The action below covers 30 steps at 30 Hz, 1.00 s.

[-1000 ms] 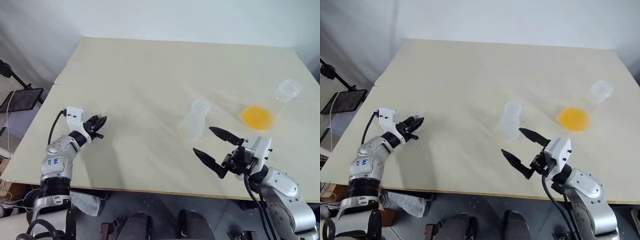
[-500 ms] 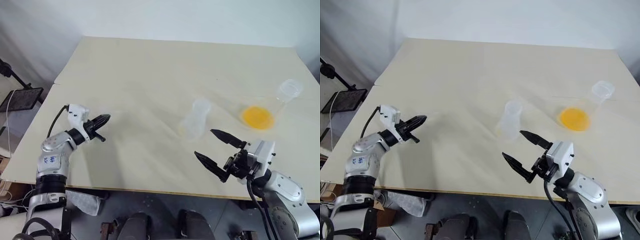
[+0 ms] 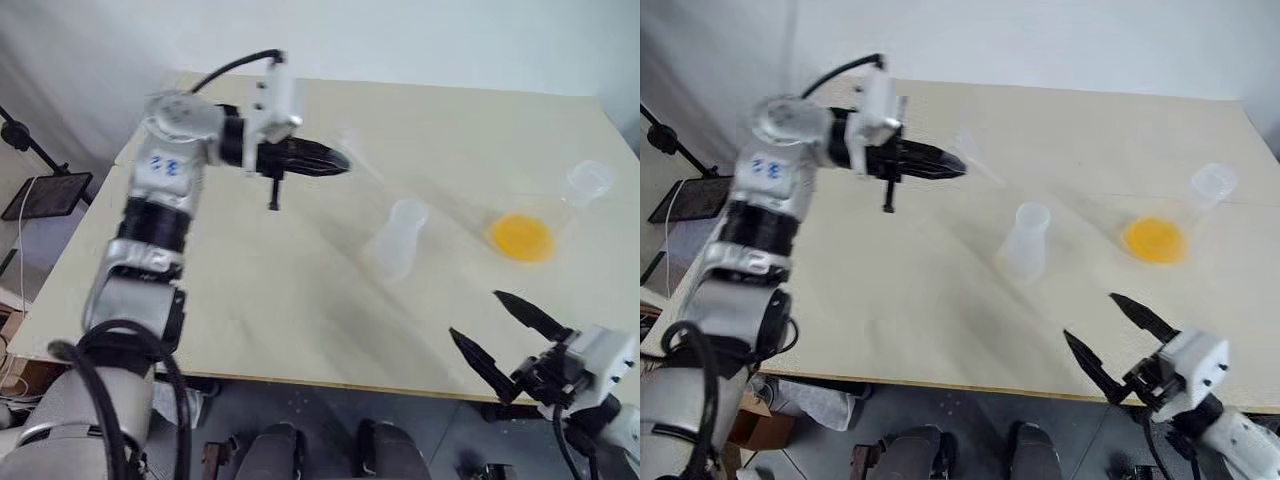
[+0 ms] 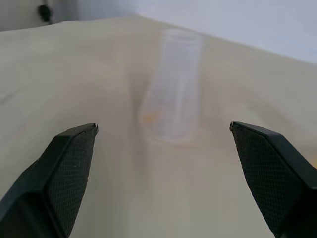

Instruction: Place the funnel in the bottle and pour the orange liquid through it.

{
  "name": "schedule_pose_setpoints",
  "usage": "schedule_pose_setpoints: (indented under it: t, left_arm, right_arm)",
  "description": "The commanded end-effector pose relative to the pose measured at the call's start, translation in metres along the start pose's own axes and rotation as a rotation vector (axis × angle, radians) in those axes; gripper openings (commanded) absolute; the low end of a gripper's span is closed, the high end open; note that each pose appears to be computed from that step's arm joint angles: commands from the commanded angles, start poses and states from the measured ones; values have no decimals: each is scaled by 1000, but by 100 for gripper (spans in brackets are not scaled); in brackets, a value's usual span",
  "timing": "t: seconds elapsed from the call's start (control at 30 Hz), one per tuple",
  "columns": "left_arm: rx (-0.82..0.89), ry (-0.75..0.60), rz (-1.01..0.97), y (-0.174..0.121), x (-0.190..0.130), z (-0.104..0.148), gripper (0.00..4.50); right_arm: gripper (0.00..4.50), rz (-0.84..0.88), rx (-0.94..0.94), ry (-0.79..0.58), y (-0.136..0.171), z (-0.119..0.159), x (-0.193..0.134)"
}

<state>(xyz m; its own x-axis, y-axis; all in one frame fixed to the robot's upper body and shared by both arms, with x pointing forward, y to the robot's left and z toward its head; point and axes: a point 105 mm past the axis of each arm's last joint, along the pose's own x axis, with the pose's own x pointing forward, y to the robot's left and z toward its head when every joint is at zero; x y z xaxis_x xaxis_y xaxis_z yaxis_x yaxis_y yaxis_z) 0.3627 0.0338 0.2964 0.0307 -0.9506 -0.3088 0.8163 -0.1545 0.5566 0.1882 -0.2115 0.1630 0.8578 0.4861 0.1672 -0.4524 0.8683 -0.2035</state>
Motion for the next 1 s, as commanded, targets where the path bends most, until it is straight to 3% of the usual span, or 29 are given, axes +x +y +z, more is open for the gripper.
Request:
schedule_pose_setpoints:
  t: [0.03,0.17,0.93,1.0]
  left_arm:
    - [78,37,-46,5,11,10,1]
    - [152,108,-119,4,36,9,1]
    - [248,259,-163,11,57,7,1]
    - [233,224,-145,13,61,12,45]
  right_arm:
    - [450,-55,-54,-57,-2,17,-4]
    - [450,-97,-42,-62,7,17,-9]
    - [450,-113,-35,-109,14,22,5]
    - [450,-115,-34,-113,14,22,6]
